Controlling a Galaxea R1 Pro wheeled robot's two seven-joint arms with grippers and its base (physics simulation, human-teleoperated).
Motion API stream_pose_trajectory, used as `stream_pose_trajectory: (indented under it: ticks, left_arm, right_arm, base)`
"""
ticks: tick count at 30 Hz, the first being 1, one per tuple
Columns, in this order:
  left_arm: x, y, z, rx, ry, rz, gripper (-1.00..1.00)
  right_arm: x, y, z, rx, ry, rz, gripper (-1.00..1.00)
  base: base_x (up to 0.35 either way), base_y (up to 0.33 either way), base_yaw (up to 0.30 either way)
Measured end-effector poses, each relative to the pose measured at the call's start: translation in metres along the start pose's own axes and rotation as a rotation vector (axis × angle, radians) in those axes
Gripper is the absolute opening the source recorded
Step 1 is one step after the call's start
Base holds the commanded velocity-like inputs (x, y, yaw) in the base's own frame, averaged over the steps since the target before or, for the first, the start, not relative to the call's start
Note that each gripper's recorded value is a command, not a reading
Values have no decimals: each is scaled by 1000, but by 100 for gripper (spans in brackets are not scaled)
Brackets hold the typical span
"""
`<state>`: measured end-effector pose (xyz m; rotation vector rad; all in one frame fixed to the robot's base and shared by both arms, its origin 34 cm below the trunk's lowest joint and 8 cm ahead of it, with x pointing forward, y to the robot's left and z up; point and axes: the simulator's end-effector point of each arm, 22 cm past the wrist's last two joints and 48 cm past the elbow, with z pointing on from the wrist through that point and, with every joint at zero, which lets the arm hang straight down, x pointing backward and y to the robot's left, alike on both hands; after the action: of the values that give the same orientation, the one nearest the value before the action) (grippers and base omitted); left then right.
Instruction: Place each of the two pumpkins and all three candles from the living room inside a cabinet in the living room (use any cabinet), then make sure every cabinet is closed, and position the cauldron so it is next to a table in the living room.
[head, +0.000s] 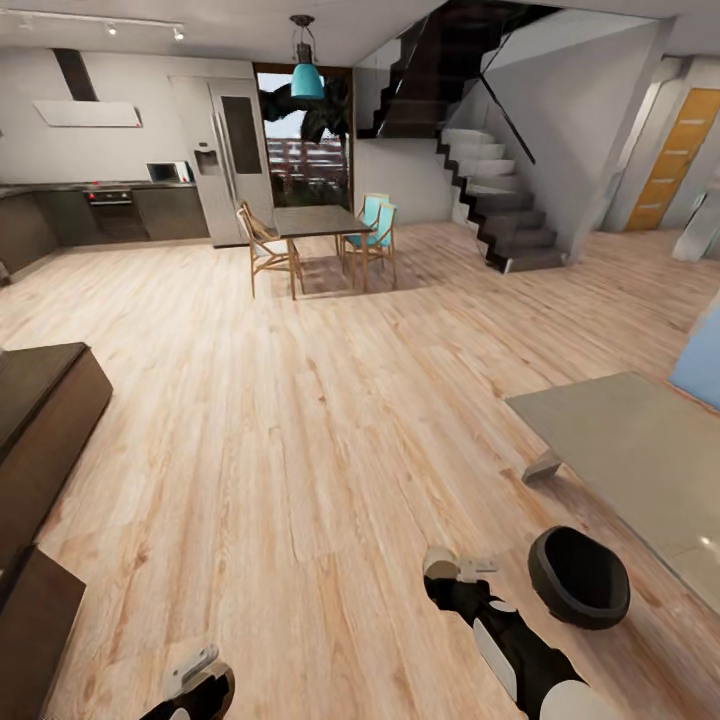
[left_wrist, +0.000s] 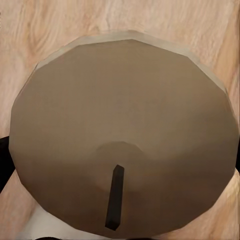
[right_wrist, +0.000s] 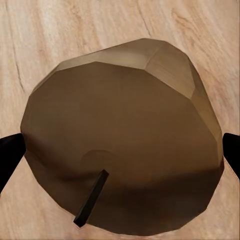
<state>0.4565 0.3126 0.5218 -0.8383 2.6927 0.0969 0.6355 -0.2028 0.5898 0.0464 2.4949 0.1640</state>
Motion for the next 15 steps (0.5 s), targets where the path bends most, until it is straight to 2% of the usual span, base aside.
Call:
stream_pose_trajectory:
  ticks: [7, 15]
  left_arm:
    - [1, 3, 1, -6, -6, 0, -100]
    - [1, 3, 1, -8, -5, -1, -100]
  right_arm:
    - [0, 0, 0, 0, 0, 0, -100]
    - [0, 0, 0, 0, 0, 0, -100]
  base:
    - [266, -165, 272]
    - [31, -249, 272]
